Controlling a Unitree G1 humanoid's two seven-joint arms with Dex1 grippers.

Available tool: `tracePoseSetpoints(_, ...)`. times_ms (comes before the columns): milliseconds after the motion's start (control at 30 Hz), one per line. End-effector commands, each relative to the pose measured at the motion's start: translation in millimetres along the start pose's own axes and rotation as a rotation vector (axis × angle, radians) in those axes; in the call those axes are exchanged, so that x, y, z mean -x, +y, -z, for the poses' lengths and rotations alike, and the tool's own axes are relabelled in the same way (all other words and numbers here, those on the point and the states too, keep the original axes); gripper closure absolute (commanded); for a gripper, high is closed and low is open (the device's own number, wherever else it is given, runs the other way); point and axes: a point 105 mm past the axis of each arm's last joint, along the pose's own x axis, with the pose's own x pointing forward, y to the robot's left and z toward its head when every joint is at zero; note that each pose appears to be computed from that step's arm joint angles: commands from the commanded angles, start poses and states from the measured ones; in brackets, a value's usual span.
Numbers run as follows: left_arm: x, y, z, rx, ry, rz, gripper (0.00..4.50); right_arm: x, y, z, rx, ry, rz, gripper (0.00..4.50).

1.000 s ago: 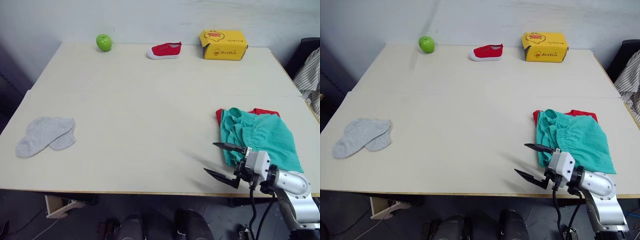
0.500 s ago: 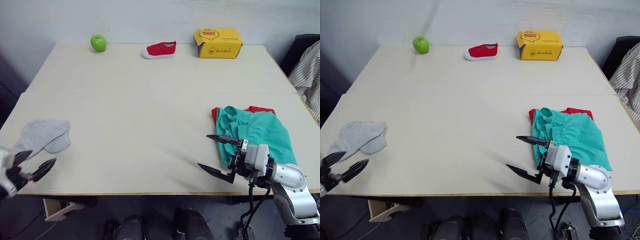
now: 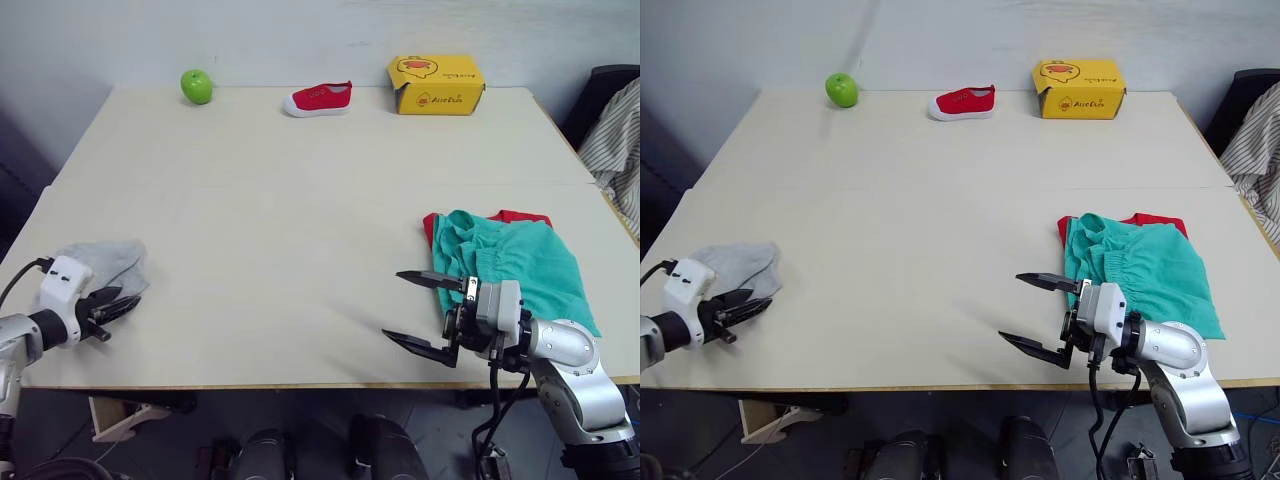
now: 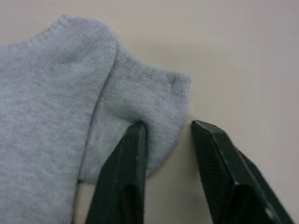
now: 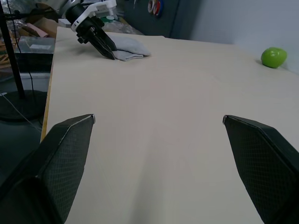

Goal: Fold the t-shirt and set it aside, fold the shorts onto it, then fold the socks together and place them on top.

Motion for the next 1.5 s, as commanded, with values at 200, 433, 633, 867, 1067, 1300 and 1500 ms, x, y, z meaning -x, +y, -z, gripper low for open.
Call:
tracePoseSetpoints(200,-16.4,-97.5,-39.8,-0.121,-0.026,0.405,4.48,35.4,-8.3,16.2,0.01,0.119,0.07,0.0)
tracePoseSetpoints(433,-45.2,-181.2,-71.9,-0.197,-0.097,0.613,4.48,60.4,-10.7,34.1,-0.024,0.2,0.142,0.0)
tracePoseSetpoints(633,-81.8,-251.3,-90.0,-0.239,-0.193,0.75,4.48,68.9,-10.2,42.1,-0.028,0.24,0.153,0.0)
tracePoseSetpoints(867,-87.8,-258.2,-96.0,-0.202,-0.235,0.794,4.07,53.9,-12.0,30.8,-0.041,0.227,0.127,0.0)
tracePoseSetpoints(1067,-48.2,-233.1,-117.3,-0.196,-0.359,0.954,2.4,9.0,1.1,13.8,-0.024,0.17,0.005,0.0)
tracePoseSetpoints(1300,-45.2,-159.8,-112.9,-0.267,-0.326,0.729,2.4,-44.2,8.5,34.7,0.07,0.204,-0.09,0.0)
tracePoseSetpoints(1500,-67.5,-121.5,-85.6,-0.356,-0.254,0.598,2.4,-63.3,4.7,69.1,0.172,0.27,-0.128,0.0)
